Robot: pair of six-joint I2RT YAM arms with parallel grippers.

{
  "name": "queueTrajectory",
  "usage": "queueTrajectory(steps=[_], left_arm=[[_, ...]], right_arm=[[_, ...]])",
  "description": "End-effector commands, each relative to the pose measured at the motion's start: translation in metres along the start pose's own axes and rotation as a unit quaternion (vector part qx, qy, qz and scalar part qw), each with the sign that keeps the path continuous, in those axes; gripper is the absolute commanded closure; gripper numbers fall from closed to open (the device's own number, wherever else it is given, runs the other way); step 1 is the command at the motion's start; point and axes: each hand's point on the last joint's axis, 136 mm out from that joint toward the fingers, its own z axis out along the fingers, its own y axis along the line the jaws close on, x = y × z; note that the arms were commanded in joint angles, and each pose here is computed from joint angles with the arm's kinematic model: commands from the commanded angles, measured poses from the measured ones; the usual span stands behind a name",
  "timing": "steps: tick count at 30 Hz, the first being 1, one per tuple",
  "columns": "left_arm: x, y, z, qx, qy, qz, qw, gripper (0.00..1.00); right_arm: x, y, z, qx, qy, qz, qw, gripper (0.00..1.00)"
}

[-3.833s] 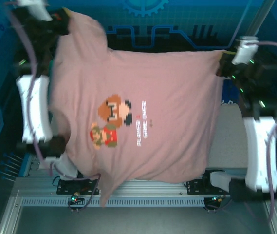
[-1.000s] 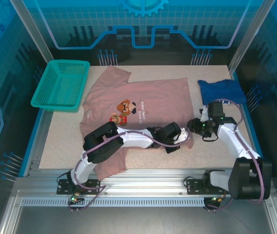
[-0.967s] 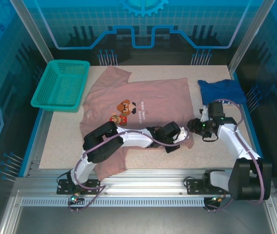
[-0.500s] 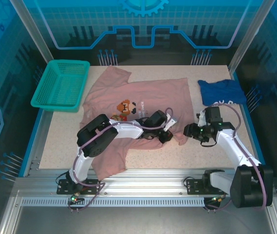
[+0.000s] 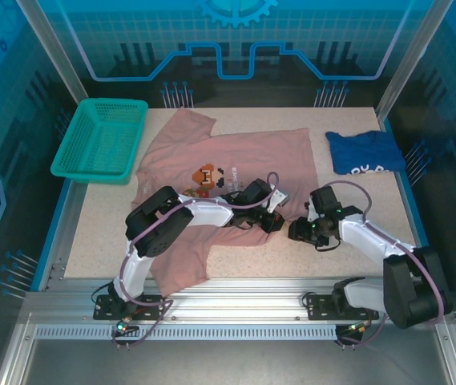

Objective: Fold the inside-out t-shirt

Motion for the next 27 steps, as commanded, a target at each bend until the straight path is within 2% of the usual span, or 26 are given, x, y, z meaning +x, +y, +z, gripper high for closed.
queueTrajectory(steps=[1, 6, 17, 21, 27], left_arm=[[-0.009, -0.013, -0.008, 0.022, -0.013, 0.003, 1.000, 1.00], [-0.008, -0.014, -0.008, 0.025, -0.012, 0.003, 1.000, 1.00], [-0.007, -0.013, -0.011, 0.024, -0.013, 0.004, 1.000, 1.00], [-0.007, -0.011, -0.011, 0.023, -0.013, 0.003, 1.000, 1.00], [-0.005, -0.012, -0.012, 0.027, -0.014, 0.004, 1.000, 1.00]], right_arm=[[-0.008, -0.005, 0.006, 0.035, -0.019, -0.004, 0.999, 0.53], [-0.013, -0.007, 0.011, 0.062, -0.029, -0.015, 0.998, 0.57], [-0.026, -0.013, 0.002, 0.104, -0.059, -0.014, 0.993, 0.91], [-0.028, -0.018, -0.013, 0.120, -0.072, -0.015, 0.990, 0.96], [-0.030, -0.030, -0.032, 0.128, -0.079, 0.001, 0.989, 0.95]])
